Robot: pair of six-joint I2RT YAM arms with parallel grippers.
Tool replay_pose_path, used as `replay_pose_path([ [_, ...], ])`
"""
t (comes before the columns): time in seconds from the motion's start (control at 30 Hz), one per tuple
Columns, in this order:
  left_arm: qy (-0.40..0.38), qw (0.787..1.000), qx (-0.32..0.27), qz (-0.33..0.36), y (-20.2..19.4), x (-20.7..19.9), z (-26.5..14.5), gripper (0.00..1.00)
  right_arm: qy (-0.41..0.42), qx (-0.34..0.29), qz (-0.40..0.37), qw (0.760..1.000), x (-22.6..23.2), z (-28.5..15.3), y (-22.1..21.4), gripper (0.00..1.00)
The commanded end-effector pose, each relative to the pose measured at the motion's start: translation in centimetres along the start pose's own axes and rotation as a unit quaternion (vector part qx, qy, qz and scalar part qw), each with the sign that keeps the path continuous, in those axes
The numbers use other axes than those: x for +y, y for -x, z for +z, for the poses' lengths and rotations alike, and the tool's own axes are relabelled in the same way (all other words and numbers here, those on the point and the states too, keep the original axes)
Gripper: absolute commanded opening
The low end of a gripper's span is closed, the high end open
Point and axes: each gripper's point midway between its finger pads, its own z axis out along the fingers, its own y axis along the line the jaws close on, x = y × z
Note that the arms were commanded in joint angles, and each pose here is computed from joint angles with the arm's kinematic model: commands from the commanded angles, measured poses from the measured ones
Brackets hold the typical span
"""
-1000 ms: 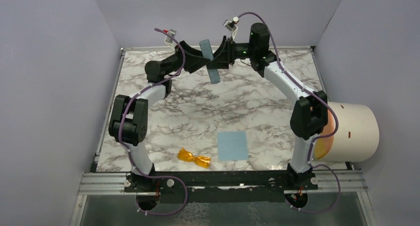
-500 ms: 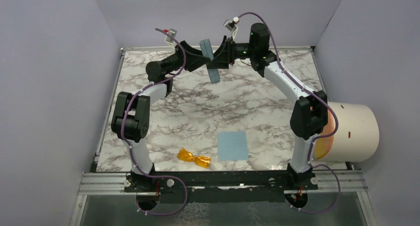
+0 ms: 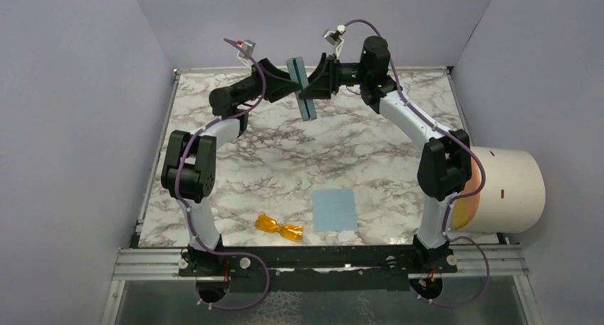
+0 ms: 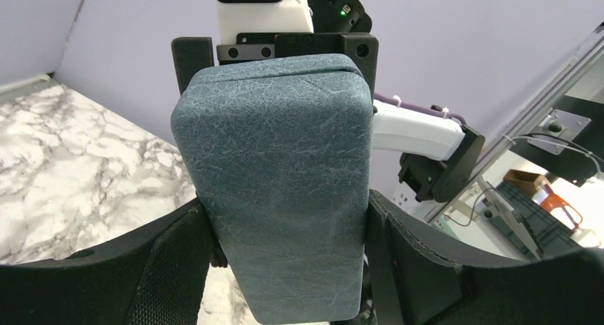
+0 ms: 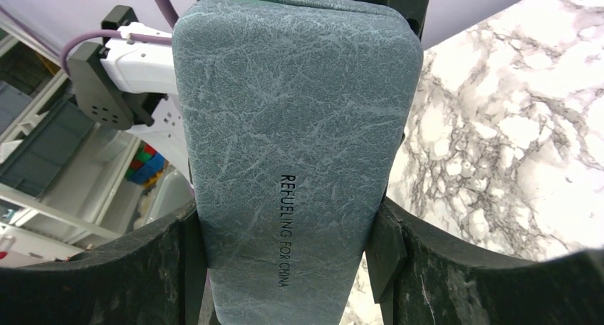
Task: Organize the sunglasses
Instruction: Open the sunglasses case.
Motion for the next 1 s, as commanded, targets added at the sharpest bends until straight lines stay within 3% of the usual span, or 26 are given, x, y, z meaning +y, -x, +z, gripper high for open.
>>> replay_pose_path([
  [0.0,-0.064,0.996,0.019,0.053,-0.1,-3.3,-0.1,0.0,0.077,0.014,-0.025,0.997,4.1,-0.2,0.2,0.01],
  [0.37,-0.064,0.996,0.032,0.061,-0.2,-3.9,-0.7,0.0,0.127,-0.004,-0.05,0.991,7.5,-1.5,1.8,0.01],
  [0.97,-0.054,0.995,0.04,0.075,0.7,-4.4,-1.8,0.01,0.116,-0.028,-0.067,0.991,8.3,-3.9,3.5,0.01],
])
